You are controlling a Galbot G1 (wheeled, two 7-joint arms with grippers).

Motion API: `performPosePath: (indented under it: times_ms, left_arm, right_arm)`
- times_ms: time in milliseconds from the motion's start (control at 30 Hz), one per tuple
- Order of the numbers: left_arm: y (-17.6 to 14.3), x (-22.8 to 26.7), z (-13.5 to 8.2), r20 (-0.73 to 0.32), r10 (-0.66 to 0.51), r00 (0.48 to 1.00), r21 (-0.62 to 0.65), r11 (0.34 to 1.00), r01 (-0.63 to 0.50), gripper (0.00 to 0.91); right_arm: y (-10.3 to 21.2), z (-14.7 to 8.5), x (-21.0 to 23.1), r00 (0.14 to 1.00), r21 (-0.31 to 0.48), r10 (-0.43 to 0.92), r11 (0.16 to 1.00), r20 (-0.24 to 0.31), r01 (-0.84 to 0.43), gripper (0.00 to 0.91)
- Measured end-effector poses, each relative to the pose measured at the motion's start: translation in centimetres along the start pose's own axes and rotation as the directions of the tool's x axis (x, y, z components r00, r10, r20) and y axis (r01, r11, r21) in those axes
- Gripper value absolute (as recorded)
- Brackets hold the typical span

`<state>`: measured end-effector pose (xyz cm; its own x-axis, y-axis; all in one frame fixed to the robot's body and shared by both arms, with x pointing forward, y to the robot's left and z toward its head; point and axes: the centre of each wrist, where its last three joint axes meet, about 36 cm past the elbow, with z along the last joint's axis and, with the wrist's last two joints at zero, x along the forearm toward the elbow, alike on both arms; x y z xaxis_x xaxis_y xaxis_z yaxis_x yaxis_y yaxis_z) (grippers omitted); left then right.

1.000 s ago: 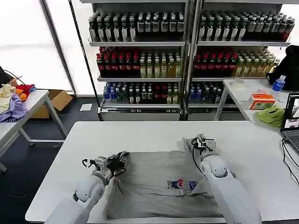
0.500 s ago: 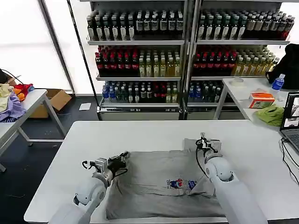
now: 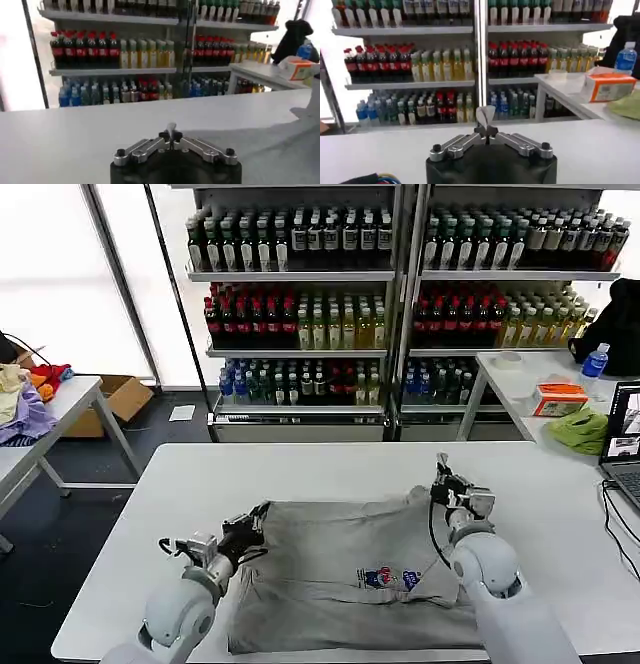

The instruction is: Fold and organize the clothes.

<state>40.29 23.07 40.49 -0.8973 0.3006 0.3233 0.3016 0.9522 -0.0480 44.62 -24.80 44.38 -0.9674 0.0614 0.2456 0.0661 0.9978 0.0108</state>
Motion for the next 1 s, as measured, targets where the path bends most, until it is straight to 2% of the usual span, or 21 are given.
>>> performPosePath:
  times_ms: [167,733,1000]
  left_arm:
    - [0.1,1.6,1.5,-0.004,-0.017,1.000,-0.010,1.000,0.017,0.000]
    - [-1.1,6.4,5.6,-0.075,-0.021,0.997,-0.068,0.998,0.016,0.000]
    - [-1.3,7.5,6.8,-0.100,-0.028,0.995,-0.087,0.996,0.019,0.000]
  right_arm:
    - [-0.7,1.5,2.9,0.999,0.006,0.035,0.999,-0.001,-0.035,0.000]
    - [-3.0,7.3,10.5,0.981,0.055,0.167,0.985,-0.096,-0.163,0.000]
    - [-3.3,8.5,12.6,0.972,0.074,0.198,0.979,-0.125,-0.190,0.000]
